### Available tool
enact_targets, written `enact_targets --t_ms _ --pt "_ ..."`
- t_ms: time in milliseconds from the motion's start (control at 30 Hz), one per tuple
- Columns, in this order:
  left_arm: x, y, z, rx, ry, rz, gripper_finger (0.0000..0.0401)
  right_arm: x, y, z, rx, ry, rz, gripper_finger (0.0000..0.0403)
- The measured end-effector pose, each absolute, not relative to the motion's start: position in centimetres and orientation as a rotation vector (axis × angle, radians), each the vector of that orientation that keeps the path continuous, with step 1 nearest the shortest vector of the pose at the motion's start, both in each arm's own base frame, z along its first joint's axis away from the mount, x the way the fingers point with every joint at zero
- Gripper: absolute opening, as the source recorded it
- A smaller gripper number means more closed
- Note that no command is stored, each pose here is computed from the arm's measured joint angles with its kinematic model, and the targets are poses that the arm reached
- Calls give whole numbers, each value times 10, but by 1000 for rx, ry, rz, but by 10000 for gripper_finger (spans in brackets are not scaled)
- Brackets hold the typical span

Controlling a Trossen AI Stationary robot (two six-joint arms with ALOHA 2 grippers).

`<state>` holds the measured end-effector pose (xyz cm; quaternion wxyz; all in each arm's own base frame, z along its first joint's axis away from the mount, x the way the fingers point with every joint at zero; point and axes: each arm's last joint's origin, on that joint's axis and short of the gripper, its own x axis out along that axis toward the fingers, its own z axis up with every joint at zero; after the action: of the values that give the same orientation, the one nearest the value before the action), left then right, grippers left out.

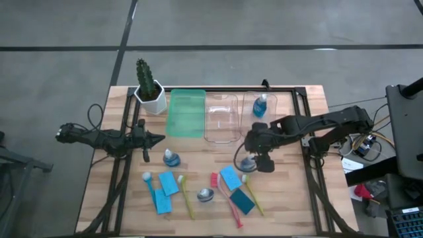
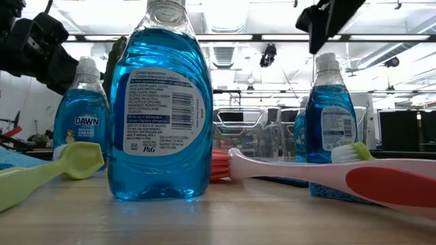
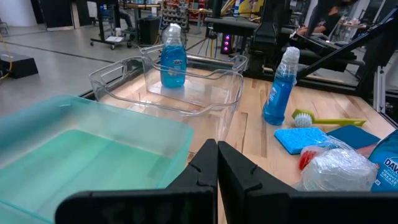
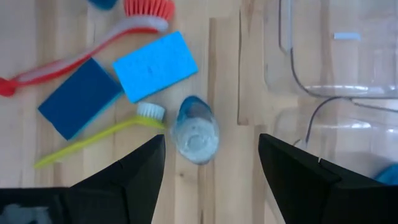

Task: Pick & Place Kitchen Sink Supplies
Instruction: Put the blue dishwashing liquid bottle into the right transparent bin

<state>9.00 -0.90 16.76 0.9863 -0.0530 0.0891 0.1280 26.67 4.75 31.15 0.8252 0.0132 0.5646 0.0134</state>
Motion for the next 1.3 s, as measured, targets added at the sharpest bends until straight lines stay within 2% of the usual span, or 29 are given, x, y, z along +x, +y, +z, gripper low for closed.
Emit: enact_targets --t_ms 867,1300 --pt "90 -9 168 -107 179 257 5 267 49 260 96 1228 60 255" --pt "90 -9 168 -106 179 257 5 267 49 251 98 1222 62 232"
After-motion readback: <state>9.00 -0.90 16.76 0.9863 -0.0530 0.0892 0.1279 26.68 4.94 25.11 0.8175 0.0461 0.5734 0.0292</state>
